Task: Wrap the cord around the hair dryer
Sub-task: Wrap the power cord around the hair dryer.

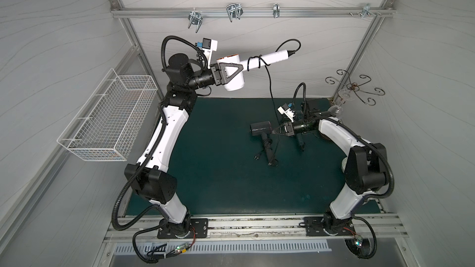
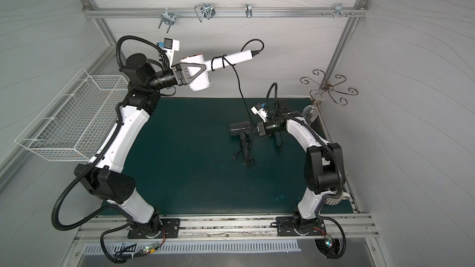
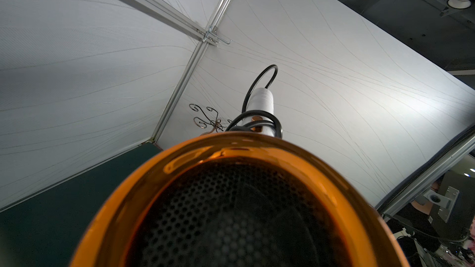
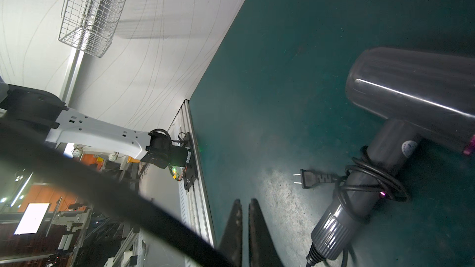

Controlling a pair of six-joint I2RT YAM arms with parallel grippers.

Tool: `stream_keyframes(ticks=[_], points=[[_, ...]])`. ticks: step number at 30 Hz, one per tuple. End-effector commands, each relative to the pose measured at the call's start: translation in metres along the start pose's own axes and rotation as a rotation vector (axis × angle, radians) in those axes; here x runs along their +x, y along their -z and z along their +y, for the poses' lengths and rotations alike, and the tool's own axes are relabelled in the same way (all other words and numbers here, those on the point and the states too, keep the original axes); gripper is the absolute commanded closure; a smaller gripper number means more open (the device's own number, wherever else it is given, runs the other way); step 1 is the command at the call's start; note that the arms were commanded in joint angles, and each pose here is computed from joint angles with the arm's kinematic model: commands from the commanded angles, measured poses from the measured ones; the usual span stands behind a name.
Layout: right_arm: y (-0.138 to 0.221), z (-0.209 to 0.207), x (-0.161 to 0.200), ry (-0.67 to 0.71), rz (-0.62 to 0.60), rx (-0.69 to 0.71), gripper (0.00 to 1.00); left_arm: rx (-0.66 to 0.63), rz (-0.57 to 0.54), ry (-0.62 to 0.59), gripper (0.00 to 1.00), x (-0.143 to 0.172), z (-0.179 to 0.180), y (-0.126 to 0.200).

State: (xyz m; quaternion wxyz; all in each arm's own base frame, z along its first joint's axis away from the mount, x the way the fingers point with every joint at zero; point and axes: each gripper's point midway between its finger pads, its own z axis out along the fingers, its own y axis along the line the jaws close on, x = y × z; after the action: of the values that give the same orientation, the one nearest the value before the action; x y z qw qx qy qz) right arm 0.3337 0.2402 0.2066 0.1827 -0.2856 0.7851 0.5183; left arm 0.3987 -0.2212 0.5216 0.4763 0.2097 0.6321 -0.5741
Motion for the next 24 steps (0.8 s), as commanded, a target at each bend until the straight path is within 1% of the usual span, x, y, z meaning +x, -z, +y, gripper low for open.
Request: stream_keyframes(ticks=[1,2,6,8,13,16,20,24], points=[[-0.002,-0.005,0.01,-0.056,0.018,0.02,0.98,0.025,-0.121,-0.191,1.0,-0.044,-0.048,0.019],[-0.001,-0.004,0.01,-0.059,0.021,0.027,1.0,0.005,-0.118,-0.187,1.0,-0.042,-0.044,0.02],[0.002,0.012,0.018,-0.024,0.056,0.069,1.0,-0.11,-0.089,-0.168,1.0,-0.032,-0.015,0.022],[0.002,0.024,0.025,0.023,0.093,0.087,1.0,-0.176,-0.066,-0.152,1.0,-0.023,0.005,0.023],[0.0,0.066,0.046,0.108,0.186,0.122,1.0,-0.354,-0.004,-0.125,1.0,-0.001,0.055,0.028],[-0.003,0.093,0.057,0.161,0.262,0.135,1.0,-0.431,0.041,-0.111,1.0,0.013,0.08,0.031],[-0.002,0.127,0.059,0.233,0.321,0.159,1.0,-0.485,0.108,-0.09,1.0,0.036,0.103,0.033],[0.004,0.162,0.05,0.326,0.372,0.189,1.0,-0.515,0.191,-0.065,1.0,0.065,0.121,0.034]])
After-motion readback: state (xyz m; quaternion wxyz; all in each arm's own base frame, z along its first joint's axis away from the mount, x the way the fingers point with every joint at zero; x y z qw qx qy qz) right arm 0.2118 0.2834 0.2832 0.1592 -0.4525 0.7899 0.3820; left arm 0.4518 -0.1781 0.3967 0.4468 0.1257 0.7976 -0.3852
